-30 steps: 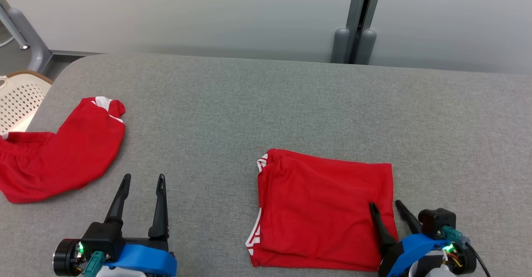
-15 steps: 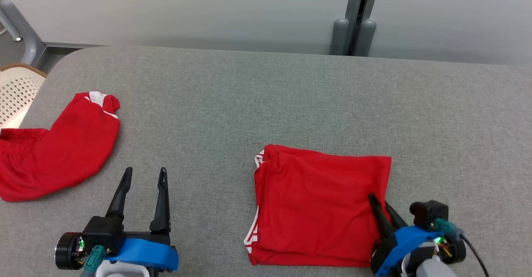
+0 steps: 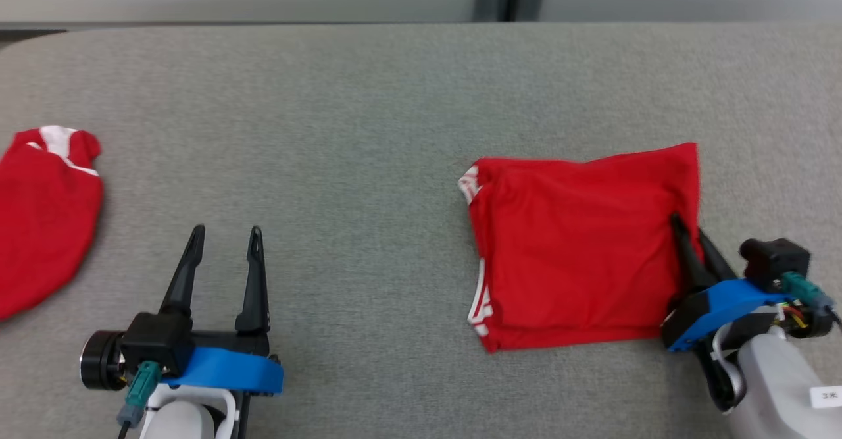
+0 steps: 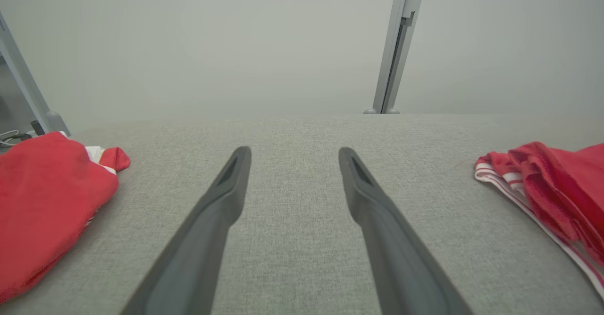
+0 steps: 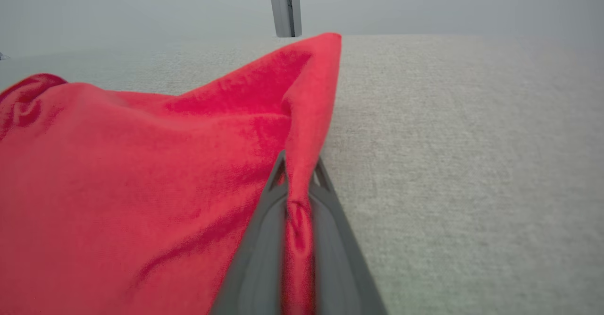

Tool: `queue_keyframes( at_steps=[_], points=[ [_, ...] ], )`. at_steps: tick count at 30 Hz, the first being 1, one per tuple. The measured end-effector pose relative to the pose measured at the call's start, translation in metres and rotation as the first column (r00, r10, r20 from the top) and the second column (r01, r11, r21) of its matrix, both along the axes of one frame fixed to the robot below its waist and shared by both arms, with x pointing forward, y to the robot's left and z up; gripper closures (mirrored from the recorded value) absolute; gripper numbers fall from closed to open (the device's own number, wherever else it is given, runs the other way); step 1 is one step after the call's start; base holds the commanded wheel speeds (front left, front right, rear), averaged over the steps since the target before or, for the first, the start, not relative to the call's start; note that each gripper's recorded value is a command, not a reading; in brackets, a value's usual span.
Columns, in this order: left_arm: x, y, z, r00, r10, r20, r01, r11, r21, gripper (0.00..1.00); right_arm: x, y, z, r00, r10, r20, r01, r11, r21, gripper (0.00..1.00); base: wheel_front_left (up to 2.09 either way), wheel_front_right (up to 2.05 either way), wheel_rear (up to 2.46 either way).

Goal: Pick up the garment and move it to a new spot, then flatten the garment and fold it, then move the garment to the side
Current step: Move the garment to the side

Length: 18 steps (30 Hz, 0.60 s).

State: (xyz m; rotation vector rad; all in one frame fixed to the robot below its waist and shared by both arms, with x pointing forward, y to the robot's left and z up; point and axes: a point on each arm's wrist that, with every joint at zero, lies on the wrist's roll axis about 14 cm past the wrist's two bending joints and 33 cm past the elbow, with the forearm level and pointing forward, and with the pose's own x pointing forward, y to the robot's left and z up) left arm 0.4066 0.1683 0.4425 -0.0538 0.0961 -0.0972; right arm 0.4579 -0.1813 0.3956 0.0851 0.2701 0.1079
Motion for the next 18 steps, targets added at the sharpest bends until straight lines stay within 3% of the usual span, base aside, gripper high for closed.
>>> queue_keyframes(
  at_steps=[10,18],
  points=[
    [0.048,-0.048,-0.016,0.988,-0.152,0.009,0.152,0.988,-0.01,0.0,-0.013,-0.081,-0.009,0.98,-0.196,-0.012,0.195,0.979,-0.057,1.0,0.0,0.0,0.0],
    [0.07,-0.068,-0.014,0.973,-0.225,0.047,0.225,0.974,0.007,0.0,-0.028,-0.109,-0.009,0.96,-0.279,-0.009,0.278,0.958,-0.076,1.0,0.0,0.0,0.0]
  ],
)
